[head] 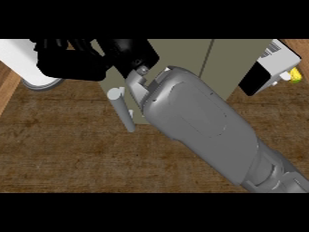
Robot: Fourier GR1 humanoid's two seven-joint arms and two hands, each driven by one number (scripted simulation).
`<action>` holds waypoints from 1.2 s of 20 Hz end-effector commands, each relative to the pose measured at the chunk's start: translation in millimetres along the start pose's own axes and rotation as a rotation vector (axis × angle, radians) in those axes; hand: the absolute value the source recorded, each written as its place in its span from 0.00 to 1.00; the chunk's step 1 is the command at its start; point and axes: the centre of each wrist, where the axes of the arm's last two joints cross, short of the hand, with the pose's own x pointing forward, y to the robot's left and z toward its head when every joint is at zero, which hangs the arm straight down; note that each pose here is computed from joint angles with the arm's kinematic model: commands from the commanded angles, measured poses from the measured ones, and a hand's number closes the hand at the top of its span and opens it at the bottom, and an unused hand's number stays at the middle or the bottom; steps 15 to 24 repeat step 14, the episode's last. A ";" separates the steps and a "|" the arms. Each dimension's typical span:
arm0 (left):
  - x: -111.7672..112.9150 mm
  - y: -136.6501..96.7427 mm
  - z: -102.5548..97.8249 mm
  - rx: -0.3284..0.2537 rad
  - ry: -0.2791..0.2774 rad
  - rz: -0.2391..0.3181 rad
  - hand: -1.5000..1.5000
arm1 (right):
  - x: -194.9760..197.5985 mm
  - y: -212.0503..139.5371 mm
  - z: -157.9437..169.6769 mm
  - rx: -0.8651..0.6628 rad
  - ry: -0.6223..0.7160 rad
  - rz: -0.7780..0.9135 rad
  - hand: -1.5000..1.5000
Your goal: Pick up the wine, place it into the cabinet and close the cabinet
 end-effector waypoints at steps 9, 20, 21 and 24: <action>0.0 -14.8 0.6 -0.021 -0.008 0.009 0.00 | -51.2 -75.6 -8.6 -0.142 0.042 0.127 1.00; -8.9 -16.6 -10.9 -0.005 -0.008 0.011 0.00 | -53.5 -73.1 -12.2 -0.109 0.030 0.139 1.00; -8.9 -16.6 -10.9 -0.005 -0.008 0.011 0.00 | -53.5 -73.1 -12.2 -0.109 0.030 0.139 1.00; -8.9 -16.6 -10.9 -0.005 -0.008 0.011 0.00 | -53.5 -73.1 -12.2 -0.109 0.030 0.139 1.00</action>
